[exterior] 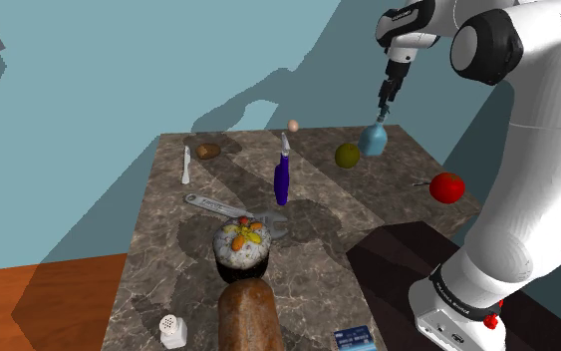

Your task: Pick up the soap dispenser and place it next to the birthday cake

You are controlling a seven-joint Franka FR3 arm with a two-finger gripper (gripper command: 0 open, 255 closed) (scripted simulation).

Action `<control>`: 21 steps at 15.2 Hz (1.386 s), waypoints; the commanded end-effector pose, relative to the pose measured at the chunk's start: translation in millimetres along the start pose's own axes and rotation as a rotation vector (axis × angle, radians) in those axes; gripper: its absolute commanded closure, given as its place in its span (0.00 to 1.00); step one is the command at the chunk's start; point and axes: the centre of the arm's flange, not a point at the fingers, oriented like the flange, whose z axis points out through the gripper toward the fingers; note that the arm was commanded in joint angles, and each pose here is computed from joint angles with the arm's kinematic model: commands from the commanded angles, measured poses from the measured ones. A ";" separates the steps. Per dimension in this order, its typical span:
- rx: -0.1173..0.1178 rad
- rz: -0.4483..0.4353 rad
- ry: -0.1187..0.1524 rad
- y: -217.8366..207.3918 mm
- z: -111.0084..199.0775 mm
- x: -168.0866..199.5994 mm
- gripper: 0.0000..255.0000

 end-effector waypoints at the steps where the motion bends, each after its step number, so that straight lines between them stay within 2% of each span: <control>1: 0.000 -0.001 0.000 0.3 11.8 0.6 0.00; 4: 0.000 -0.001 0.000 0.3 30.6 0.6 0.00; 12: 0.000 -0.001 0.000 0.3 30.6 0.6 0.00; 13: 0.000 -0.001 0.000 0.3 30.6 0.6 1.00; 21: 0.000 -0.001 0.000 0.3 30.6 0.5 1.00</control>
